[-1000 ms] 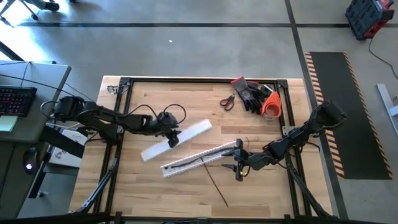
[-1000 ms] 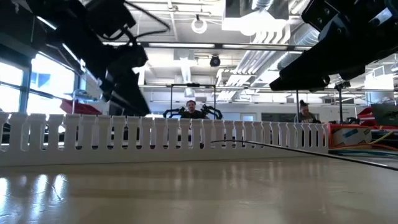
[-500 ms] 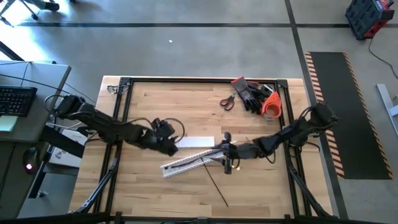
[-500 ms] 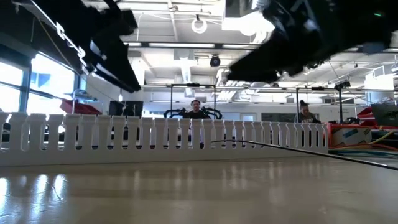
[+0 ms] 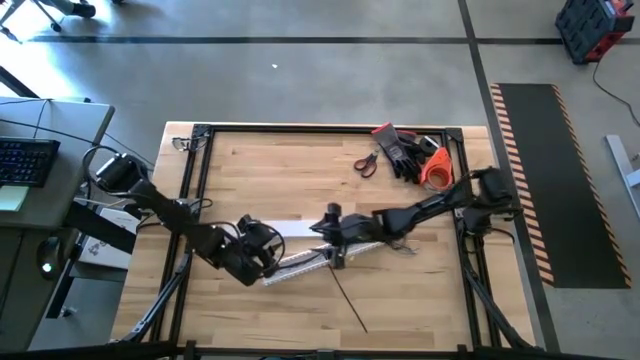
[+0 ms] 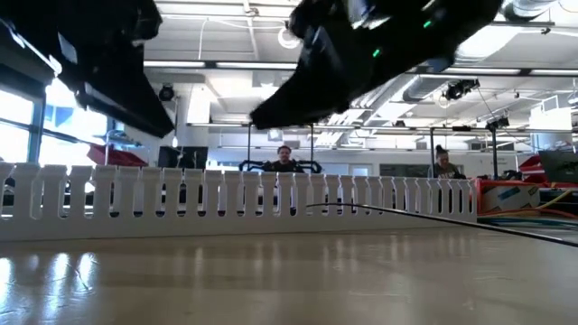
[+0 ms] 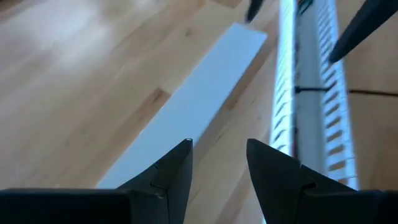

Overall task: Ziptie cables
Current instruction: Close the white cable duct

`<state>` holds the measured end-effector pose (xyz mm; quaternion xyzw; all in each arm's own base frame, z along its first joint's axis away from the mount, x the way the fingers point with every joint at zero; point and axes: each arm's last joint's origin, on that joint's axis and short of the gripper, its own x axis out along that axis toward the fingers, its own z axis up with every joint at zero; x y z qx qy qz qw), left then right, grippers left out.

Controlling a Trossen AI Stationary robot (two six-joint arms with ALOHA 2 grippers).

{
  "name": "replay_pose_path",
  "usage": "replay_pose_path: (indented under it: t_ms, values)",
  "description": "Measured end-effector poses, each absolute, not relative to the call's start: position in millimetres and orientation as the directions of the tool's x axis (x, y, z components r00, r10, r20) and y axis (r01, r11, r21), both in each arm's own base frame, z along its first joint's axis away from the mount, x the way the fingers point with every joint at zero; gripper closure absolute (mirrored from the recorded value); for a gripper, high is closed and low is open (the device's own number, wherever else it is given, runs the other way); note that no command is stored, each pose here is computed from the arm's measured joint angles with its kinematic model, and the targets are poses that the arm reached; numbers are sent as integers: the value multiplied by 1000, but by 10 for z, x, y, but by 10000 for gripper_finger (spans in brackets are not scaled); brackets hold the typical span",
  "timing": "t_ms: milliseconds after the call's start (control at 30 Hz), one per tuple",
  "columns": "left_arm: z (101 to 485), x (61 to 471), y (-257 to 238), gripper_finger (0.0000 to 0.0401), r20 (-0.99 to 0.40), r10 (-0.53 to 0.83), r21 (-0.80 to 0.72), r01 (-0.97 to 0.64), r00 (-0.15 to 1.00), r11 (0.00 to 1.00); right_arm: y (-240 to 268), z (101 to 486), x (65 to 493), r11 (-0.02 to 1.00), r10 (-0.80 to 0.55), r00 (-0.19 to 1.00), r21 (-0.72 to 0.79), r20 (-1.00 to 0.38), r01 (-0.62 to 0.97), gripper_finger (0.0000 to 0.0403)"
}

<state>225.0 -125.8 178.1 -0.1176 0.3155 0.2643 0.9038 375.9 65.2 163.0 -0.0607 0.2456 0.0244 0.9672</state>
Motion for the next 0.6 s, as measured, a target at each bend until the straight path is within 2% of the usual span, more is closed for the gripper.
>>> replay_pose_path:
  t_ms: [300, 467, 600]
  values:
    - [1319, 2314, -1215, 266, -712, 494, 71, -648, 499, 758, 275, 1282, 4178, 987, 40, 749, -88, -661, -131, 126]
    - [1108, 2374, -1148, 266, -746, 515, 127, -669, 422, 732, 257, 1201, 4259, 983, 26, 724, -115, -689, -145, 126]
    - [1036, 2405, -1125, 266, -735, 543, 149, -683, 407, 715, 177, 1217, 4258, 983, -2, 720, -134, -693, -126, 126]
